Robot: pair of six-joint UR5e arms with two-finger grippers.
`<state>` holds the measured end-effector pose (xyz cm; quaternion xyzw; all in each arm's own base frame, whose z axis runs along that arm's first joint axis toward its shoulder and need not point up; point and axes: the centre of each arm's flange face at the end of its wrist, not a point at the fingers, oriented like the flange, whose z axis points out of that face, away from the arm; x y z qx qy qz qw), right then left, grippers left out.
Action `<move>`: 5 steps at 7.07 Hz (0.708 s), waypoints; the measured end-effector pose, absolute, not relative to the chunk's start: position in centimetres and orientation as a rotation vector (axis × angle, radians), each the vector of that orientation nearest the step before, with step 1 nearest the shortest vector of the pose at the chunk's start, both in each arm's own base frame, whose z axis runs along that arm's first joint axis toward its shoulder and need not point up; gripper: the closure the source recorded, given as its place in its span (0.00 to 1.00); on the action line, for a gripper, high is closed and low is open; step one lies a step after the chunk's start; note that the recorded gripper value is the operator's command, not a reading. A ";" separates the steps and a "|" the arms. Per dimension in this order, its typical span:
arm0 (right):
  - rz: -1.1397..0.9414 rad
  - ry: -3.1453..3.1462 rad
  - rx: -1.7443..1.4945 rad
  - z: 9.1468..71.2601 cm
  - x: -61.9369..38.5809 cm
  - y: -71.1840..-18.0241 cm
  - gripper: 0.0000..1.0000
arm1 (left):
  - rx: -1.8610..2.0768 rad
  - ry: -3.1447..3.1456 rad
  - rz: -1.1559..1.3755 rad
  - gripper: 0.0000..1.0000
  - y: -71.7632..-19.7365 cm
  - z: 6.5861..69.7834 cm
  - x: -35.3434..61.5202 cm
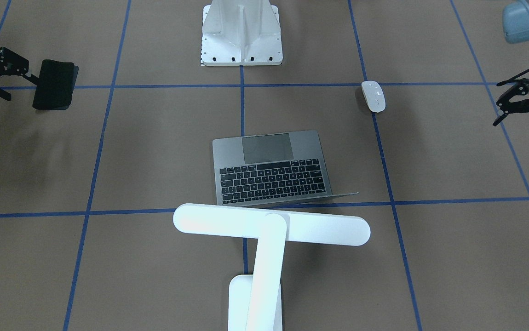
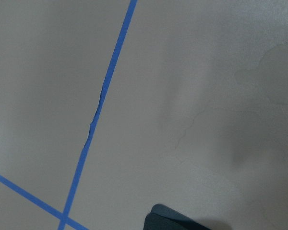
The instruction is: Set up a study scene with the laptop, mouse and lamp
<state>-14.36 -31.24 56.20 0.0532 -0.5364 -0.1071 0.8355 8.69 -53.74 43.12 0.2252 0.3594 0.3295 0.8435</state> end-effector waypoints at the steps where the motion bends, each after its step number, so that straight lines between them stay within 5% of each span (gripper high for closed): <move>1: -0.212 -1.129 0.093 56.9 -13.9 -30.5 0.06 | 0.470 0.759 0.695 0.00 -54.0 43.9 8.8; 5: -0.189 -1.108 0.048 58.5 -12.7 -28.7 0.07 | 0.303 0.782 0.519 0.00 -53.4 52.5 5.3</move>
